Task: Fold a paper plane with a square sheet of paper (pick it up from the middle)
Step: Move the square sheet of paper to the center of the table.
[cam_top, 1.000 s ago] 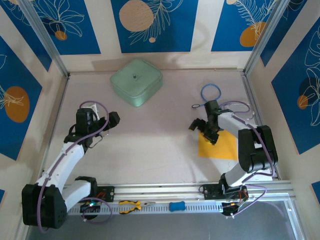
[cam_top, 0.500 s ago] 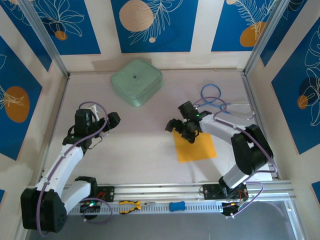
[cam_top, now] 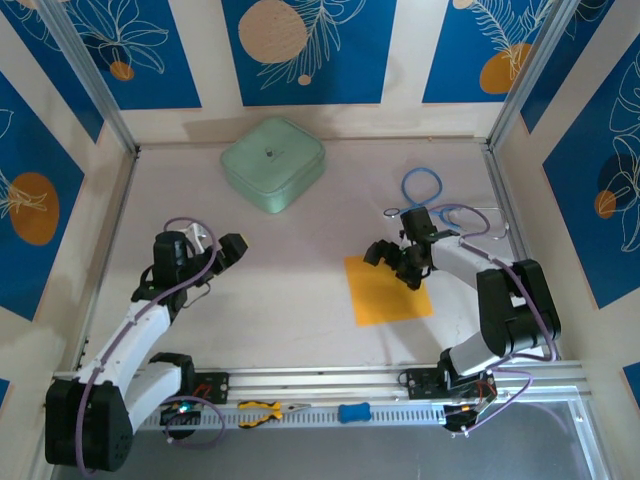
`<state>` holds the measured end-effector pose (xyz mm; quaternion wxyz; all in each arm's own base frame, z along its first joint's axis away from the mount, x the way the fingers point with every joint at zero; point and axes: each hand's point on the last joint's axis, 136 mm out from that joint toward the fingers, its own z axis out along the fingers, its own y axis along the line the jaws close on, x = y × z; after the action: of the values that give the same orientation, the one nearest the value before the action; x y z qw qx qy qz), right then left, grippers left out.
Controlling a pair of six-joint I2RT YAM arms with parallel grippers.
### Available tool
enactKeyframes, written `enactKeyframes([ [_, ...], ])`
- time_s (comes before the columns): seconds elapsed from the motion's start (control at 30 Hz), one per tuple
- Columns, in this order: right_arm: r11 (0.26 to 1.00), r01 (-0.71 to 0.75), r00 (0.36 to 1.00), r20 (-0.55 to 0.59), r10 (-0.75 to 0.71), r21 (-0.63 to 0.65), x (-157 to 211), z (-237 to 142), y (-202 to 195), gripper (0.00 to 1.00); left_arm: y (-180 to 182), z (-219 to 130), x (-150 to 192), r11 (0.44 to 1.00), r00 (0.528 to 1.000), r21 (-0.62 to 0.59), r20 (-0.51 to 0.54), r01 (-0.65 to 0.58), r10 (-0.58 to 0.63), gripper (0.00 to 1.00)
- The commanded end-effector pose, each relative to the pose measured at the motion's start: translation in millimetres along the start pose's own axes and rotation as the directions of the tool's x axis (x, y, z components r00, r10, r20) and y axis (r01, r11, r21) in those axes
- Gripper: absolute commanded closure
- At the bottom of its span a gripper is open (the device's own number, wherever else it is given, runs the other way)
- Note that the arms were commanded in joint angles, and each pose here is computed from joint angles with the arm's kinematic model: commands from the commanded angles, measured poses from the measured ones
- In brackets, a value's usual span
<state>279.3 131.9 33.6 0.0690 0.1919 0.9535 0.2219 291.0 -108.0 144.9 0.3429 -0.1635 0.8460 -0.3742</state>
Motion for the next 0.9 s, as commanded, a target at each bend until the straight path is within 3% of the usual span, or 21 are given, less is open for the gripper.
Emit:
enactKeyframes([
  [0.0, 0.999, -0.031, 0.997, -0.076, 0.030, -0.010, 22.3, 14.2, -1.8, 0.01, -14.2, -3.5, -2.6, 0.998, 1.000, 0.054, 0.008, -0.016, 0.016, 0.00],
  [0.27, 0.978, -0.198, 0.977, -0.068, 0.203, 0.070, 62.1, 45.4, 24.0, 0.01, -11.3, -6.2, -1.4, 0.999, 1.000, 0.036, 0.012, -0.024, 0.024, 0.00],
  [0.47, 0.963, -0.269, 0.960, -0.078, 0.268, -0.006, 79.7, 51.8, 68.0, 0.01, -11.4, -10.7, -1.2, 0.999, 0.999, 0.013, 0.004, -0.050, 0.050, 0.00],
  [0.67, 0.998, -0.048, 0.999, -0.002, 0.048, -0.032, 60.2, 21.5, 85.5, 0.01, -14.8, -13.0, -1.4, 0.997, 0.998, 0.016, -0.005, -0.070, 0.070, 0.00],
  [0.87, 0.991, 0.137, 0.986, -0.095, -0.137, -0.009, 66.8, 35.5, 74.2, 0.00, -23.0, -10.3, -2.2, 0.996, 0.998, 0.066, -0.005, -0.067, 0.067, 0.00],
])
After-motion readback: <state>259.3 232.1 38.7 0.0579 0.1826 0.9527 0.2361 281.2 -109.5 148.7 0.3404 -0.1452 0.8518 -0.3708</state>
